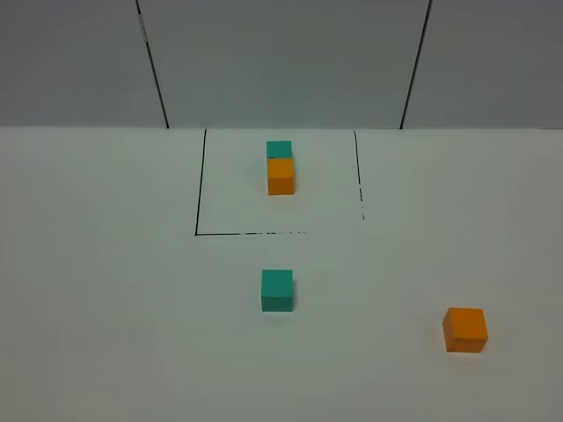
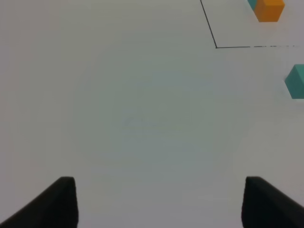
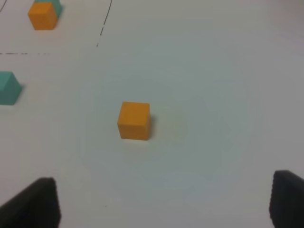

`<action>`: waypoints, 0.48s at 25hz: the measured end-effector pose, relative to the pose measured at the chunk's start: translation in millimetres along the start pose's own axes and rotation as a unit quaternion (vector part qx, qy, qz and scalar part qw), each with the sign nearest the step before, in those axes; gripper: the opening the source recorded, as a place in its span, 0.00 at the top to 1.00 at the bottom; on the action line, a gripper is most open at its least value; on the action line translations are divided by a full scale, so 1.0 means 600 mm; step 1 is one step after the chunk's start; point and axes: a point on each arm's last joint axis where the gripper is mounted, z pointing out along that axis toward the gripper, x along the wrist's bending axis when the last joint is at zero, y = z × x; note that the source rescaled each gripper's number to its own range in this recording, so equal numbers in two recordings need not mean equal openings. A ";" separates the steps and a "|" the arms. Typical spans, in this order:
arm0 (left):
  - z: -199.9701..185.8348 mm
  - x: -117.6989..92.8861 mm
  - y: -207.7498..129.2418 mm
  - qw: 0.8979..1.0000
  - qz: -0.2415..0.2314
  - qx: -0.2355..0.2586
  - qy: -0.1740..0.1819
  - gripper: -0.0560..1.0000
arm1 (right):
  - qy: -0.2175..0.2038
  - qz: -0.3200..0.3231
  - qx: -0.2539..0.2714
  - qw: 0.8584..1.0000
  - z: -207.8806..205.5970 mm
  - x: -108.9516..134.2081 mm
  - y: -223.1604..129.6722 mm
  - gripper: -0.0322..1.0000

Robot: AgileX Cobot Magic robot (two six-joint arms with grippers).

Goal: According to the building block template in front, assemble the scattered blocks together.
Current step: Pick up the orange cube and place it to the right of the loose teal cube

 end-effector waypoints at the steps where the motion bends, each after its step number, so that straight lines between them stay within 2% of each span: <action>1: 0.000 0.000 0.000 1.000 0.000 0.000 0.000 0.47 | 0.000 0.000 0.000 1.000 0.000 0.000 0.000 0.23; 8: 0.000 0.000 0.000 1.000 0.000 0.000 0.000 0.47 | 0.007 0.007 -0.002 1.000 0.000 0.002 0.001 0.23; 10: 0.000 0.000 0.000 1.000 0.000 0.000 0.000 0.47 | 0.013 0.024 -0.009 1.000 -0.002 0.004 0.005 0.18; 12: 0.000 0.000 0.000 1.000 0.000 0.000 0.000 0.47 | 0.025 0.044 -0.012 0.999 -0.004 0.007 0.023 0.08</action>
